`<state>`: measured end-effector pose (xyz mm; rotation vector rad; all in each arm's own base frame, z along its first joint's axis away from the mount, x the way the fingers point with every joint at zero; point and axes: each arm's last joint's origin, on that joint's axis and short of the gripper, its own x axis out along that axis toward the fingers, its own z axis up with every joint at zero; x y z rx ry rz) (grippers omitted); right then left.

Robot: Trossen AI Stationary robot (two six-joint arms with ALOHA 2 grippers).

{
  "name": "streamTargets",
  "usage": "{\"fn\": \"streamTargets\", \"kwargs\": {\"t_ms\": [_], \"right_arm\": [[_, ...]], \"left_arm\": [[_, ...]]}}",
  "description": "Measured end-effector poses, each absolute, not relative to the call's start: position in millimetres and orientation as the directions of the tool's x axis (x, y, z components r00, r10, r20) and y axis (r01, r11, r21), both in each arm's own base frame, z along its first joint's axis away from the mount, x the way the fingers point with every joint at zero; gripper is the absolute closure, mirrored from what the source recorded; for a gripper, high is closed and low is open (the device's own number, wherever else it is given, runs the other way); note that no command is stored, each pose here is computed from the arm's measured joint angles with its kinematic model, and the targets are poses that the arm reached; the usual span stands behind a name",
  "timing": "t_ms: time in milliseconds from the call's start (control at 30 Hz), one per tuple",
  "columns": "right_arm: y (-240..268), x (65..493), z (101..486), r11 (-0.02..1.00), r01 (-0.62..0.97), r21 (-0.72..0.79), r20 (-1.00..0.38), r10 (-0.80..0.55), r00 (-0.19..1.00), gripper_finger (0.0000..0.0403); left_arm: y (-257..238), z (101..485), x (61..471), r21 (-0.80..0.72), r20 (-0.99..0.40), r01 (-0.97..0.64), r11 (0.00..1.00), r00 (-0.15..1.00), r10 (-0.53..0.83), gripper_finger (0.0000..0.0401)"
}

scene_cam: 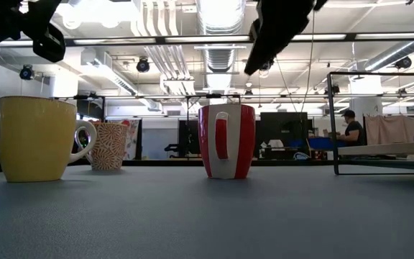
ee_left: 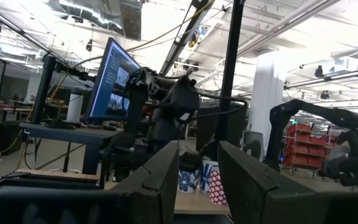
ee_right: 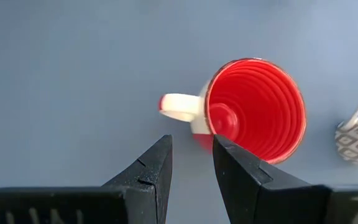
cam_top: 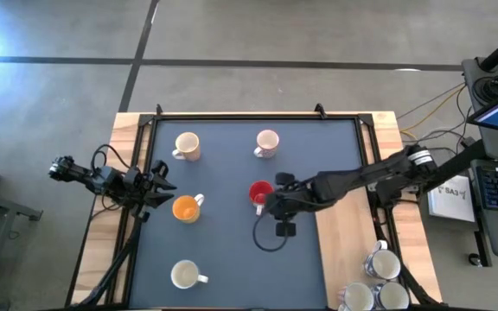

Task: Place coffee mugs
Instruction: Put the red mug on the shelf

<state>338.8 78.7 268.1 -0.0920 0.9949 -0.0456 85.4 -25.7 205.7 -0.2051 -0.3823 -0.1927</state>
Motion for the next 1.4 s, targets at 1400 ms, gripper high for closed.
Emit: {"fn": "streamTargets", "kwargs": {"t_ms": [1400], "right_arm": [[81.9, 349.4, 241.7, 0.993, 0.08, 0.086, -0.892, 0.041, 0.45, 0.0388]], "left_arm": [[-25.6, 205.7, 85.4, -0.161, 0.387, 0.223, 0.961, 0.91, -0.146, 0.0306]]}}
